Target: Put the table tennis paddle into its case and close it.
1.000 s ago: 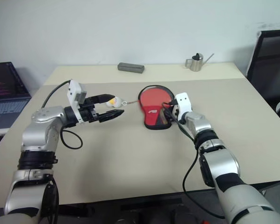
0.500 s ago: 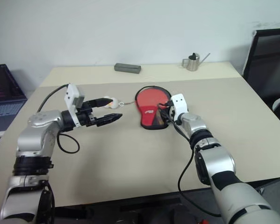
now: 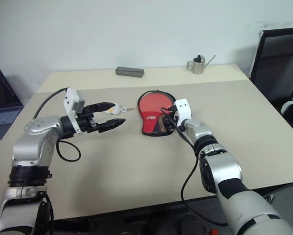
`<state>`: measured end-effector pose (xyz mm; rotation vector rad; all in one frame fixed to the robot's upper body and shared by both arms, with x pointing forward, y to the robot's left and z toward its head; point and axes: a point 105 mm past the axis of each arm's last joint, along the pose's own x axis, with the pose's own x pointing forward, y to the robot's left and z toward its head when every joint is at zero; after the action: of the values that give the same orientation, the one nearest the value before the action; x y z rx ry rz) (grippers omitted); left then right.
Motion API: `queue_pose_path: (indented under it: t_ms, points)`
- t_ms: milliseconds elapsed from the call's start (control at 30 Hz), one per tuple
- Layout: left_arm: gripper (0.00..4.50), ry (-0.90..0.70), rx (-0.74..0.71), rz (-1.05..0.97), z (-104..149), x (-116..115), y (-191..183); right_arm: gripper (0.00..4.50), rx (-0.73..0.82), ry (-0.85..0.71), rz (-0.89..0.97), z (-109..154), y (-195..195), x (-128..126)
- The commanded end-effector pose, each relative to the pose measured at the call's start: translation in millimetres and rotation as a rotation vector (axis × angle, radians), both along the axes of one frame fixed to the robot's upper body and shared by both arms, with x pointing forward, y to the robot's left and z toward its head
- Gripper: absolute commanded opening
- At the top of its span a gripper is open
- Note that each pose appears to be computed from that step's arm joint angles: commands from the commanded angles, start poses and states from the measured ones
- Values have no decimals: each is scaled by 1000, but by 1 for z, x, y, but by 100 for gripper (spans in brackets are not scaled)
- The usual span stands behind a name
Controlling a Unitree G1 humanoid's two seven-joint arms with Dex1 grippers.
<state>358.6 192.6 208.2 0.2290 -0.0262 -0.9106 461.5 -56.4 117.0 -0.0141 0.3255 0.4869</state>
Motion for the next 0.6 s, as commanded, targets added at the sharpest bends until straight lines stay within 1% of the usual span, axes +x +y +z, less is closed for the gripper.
queue_pose_path:
  t_ms: [33, 167, 400, 600]
  points:
    - [450, -59, -2, 6, 17, -2, 5, 445, 58, -33, -1, 21, 8, 5]
    - [450, -61, -3, 10, 17, -1, 5, 445, 55, -32, -20, 21, 5, 6]
    - [450, -61, 2, 11, 15, 0, 5, 445, -61, -24, -39, 8, 0, 4]
    - [450, -59, 7, 16, 13, -1, 5, 445, -85, 4, 0, -1, 8, 0]
